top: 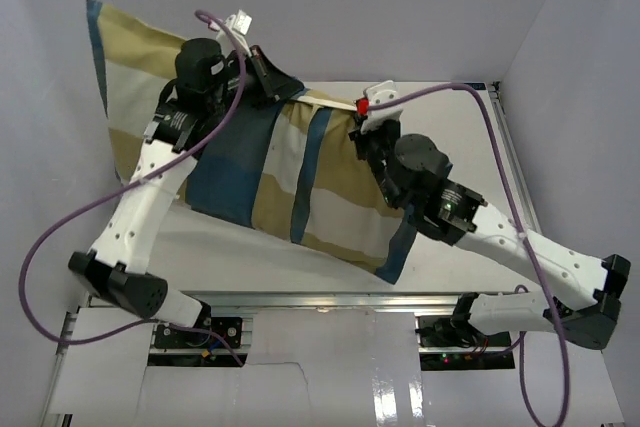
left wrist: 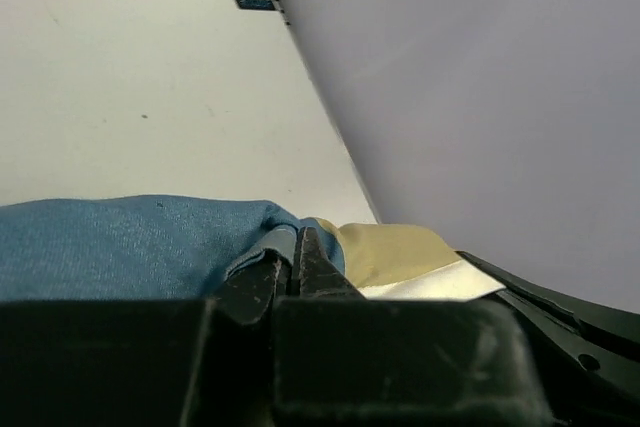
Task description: Remove the pillowcase from the pillow
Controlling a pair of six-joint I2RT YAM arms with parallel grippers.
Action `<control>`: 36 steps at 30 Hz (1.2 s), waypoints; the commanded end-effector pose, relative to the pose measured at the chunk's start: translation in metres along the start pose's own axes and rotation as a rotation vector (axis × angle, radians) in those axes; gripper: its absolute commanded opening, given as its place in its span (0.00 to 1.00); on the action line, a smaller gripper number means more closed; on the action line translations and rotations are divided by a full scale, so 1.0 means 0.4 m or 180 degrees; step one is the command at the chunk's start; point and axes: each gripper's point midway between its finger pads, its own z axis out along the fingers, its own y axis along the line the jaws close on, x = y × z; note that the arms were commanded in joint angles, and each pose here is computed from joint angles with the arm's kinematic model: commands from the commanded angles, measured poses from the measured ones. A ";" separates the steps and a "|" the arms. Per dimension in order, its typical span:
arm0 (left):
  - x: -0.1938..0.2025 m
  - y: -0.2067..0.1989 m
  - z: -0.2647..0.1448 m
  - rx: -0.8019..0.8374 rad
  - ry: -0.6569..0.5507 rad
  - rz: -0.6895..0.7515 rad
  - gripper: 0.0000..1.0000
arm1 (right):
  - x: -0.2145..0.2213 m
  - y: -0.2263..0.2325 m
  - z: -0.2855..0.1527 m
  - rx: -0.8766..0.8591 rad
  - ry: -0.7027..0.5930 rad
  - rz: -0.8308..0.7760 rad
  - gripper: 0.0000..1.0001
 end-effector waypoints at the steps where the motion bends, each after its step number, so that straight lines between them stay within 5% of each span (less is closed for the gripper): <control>1: 0.008 0.161 0.142 -0.0369 0.0057 0.0208 0.08 | 0.143 -0.041 0.108 0.0226 0.0371 -0.0091 0.08; 2: 0.027 0.197 0.174 -0.0410 0.0132 0.0248 0.12 | 0.193 -0.072 0.138 0.0295 0.0485 -0.0063 0.08; 6: 0.155 0.414 0.316 -0.0733 0.0619 0.0315 0.70 | 0.366 -0.052 0.221 -0.0097 0.0915 0.0332 0.11; 8: 0.166 0.446 0.327 -0.0784 0.0677 0.0411 0.77 | 0.399 -0.061 0.265 -0.0190 0.1020 0.0353 0.29; 9: 0.160 0.450 0.326 -0.0814 0.0655 0.0459 0.81 | 0.439 -0.059 0.281 -0.0217 0.1180 0.0322 0.56; 12: 0.129 0.460 0.298 -0.1058 0.0532 0.0550 0.85 | 0.442 -0.088 0.323 -0.0213 0.1412 0.0270 0.78; 16: 0.126 0.508 0.209 -0.1798 0.0303 0.0604 0.91 | 0.410 -0.110 0.323 -0.0029 0.1563 0.0488 0.89; 21: 0.256 0.533 0.153 -0.1868 0.0495 0.0565 0.90 | 0.459 -0.042 0.220 -0.0307 0.1702 0.1144 0.92; 28: 0.523 0.550 0.099 -0.1961 0.0928 0.0708 0.88 | 0.764 0.051 -0.030 -0.0493 0.2090 0.1625 0.91; 32: 0.594 0.566 0.068 -0.1946 0.0705 0.0429 0.82 | 0.898 0.004 -0.078 0.0004 0.2124 0.1484 0.91; 33: 0.663 0.616 0.019 -0.2108 0.0765 0.0384 0.82 | 0.882 0.008 -0.050 -0.0027 0.1804 0.1603 0.91; 36: 0.731 0.602 -0.017 -0.1815 0.0637 0.0103 0.84 | 0.930 0.011 -0.048 -0.0097 0.1914 0.1560 0.92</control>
